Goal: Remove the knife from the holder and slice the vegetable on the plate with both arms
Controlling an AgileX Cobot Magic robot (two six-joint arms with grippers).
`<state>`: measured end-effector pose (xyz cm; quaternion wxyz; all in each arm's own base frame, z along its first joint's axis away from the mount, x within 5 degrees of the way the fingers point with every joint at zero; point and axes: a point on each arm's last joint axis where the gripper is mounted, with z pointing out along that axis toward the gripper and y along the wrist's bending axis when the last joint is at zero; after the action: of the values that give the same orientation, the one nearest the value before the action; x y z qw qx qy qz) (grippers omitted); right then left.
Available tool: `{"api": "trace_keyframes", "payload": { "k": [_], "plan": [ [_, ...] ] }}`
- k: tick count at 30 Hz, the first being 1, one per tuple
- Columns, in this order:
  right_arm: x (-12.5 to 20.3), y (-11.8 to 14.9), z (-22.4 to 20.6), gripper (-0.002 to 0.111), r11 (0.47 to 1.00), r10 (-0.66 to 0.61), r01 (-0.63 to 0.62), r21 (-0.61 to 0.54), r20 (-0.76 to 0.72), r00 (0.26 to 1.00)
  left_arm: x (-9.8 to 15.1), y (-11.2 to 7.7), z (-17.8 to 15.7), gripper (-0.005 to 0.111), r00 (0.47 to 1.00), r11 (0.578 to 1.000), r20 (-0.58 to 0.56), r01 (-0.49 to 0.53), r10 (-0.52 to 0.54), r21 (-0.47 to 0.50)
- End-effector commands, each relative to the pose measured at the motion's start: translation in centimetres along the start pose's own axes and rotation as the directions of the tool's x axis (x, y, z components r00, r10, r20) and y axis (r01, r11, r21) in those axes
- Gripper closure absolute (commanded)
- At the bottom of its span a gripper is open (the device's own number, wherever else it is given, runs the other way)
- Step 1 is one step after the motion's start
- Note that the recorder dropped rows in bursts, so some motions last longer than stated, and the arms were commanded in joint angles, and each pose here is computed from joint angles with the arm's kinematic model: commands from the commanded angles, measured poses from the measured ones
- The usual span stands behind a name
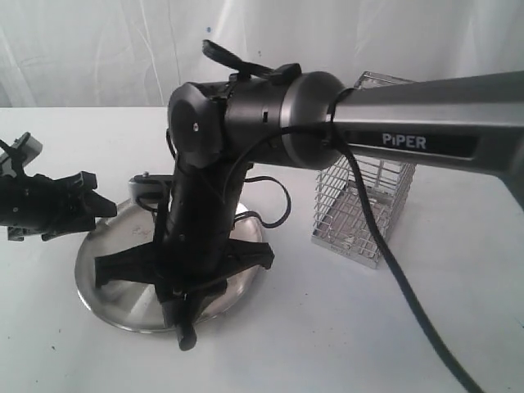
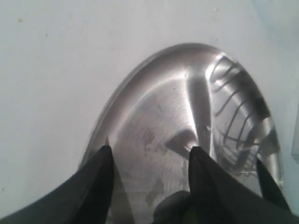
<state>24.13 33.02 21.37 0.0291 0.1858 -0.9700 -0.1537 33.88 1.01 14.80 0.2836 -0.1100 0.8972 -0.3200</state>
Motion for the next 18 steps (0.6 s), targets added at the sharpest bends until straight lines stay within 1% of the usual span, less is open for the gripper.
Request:
{"api": "trace_keyframes", "payload": {
  "k": [1,4,6,7,10,11,13,18],
  "plan": [
    [-0.6,0.0,-0.5,0.108,0.999,0.004,-0.003,-0.034,0.042,0.999,-0.6,-0.5,-0.1,0.053,0.996,0.997,0.07,0.052,-0.056,0.056],
    [-0.9,0.5,0.7,0.108,0.999,0.0,0.002,-0.042,0.067,0.998,-0.9,-0.6,-0.1,0.054,0.99,0.992,0.1,0.095,-0.103,0.078],
    [-1.0,0.9,1.4,0.108,0.999,0.011,-0.007,-0.05,0.087,0.996,-1.0,-0.9,-0.1,0.062,0.987,0.988,0.107,0.111,-0.122,0.107],
    [-1.2,1.0,1.6,0.108,0.999,0.022,-0.017,-0.051,0.101,0.995,-1.0,-0.9,-0.1,0.069,0.987,0.988,0.105,0.11,-0.122,0.113],
    [-1.2,1.4,1.7,0.108,0.998,0.031,-0.025,-0.053,0.129,0.991,-1.0,-0.9,-0.1,0.105,0.991,0.991,0.107,0.071,-0.083,0.113],
    [-1.2,1.4,1.7,0.108,0.998,0.034,-0.028,-0.054,0.129,0.991,-1.0,-0.9,-0.1,0.106,0.992,0.993,0.109,0.05,-0.062,0.11],
    [-1.1,1.5,1.9,0.108,0.999,0.031,-0.025,-0.046,0.128,0.991,-1.0,-0.9,-0.1,0.106,0.992,0.993,0.11,0.045,-0.057,0.11],
    [-1.0,1.5,2.2,0.108,0.997,0.067,-0.075,0.036,0.181,0.981,-1.0,-0.9,-0.1,0.106,0.992,0.993,0.111,0.041,-0.053,0.11]
  ]
}}
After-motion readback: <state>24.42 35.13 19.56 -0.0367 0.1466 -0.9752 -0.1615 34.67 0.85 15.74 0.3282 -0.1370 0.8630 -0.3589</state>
